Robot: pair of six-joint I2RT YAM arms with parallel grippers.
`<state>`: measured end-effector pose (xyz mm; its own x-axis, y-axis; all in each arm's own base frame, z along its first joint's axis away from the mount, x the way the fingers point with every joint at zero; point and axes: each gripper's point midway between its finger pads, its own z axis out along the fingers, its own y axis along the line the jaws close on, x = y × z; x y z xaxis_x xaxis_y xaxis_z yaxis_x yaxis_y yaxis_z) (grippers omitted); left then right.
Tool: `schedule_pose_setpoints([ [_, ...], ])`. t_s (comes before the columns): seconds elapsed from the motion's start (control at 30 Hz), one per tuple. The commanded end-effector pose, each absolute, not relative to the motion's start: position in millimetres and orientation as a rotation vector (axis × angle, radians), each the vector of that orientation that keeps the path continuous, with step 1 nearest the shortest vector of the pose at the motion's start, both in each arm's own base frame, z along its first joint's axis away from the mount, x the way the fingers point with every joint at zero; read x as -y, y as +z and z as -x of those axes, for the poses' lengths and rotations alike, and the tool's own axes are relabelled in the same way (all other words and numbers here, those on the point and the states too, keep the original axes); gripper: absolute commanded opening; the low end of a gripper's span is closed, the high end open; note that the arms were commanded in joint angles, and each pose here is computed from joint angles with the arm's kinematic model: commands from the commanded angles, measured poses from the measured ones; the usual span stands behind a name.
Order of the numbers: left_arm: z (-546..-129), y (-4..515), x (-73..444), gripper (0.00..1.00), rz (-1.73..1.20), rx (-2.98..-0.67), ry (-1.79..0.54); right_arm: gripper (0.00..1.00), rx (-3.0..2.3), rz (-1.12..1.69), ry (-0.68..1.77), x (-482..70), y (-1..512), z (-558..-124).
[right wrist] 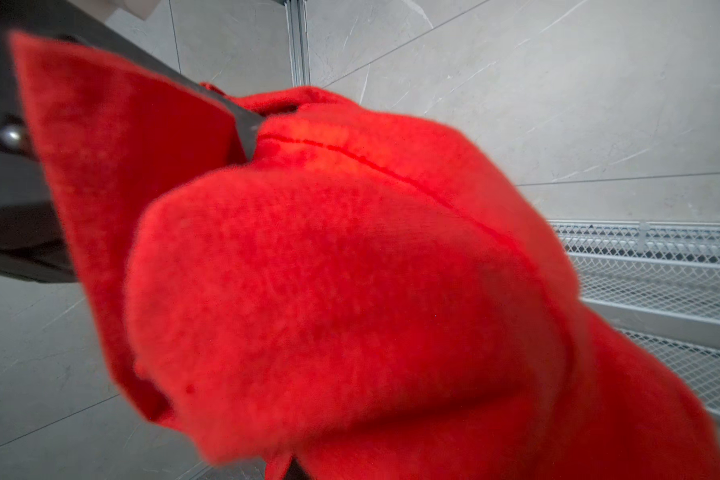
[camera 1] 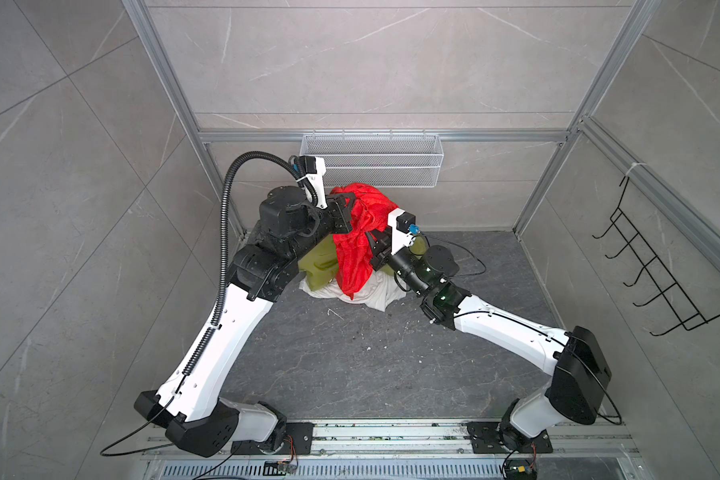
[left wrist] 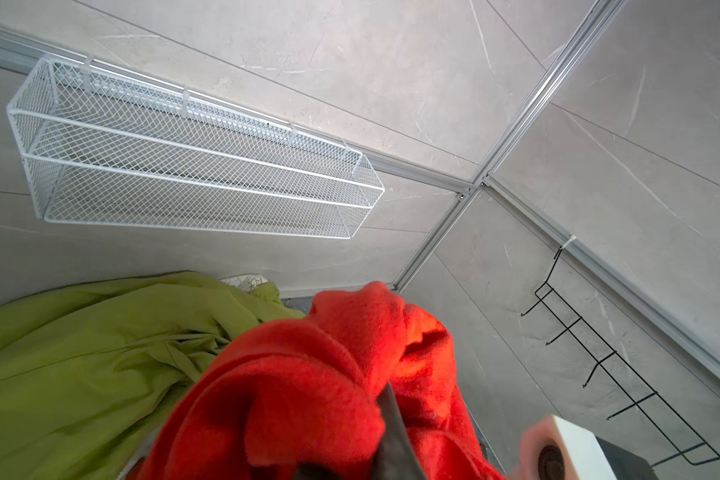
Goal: Pick out a specific cloth from the pile
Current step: 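Lift the red cloth higher with both grippers, pulling it clear of the pile, then carry the red cloth with both grippers toward the robot, away from the pile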
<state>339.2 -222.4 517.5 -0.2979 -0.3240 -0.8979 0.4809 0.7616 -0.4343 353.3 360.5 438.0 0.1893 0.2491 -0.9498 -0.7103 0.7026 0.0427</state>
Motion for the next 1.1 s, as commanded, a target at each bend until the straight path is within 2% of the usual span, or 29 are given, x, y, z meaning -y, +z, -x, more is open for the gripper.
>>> schedule_pose_setpoints([
  [0.0, -319, 557, 217, 0.0, -0.163, -1.579, -0.831, 0.0, -1.106, 0.446, 0.724, -347, 487, -333],
  [0.5, -300, 528, 229, 0.0, -0.236, -1.653, -0.865, 0.0, -1.141, 0.559, 0.72, -328, 487, -286],
  [0.83, -263, 536, 240, 0.0, -0.32, -1.624, -0.869, 0.0, -1.136, 0.659, 0.75, -317, 494, -240],
  [1.07, -243, 515, 243, 0.0, -0.362, -1.656, -0.83, 0.0, -1.147, 0.729, 0.747, -309, 489, -209],
])
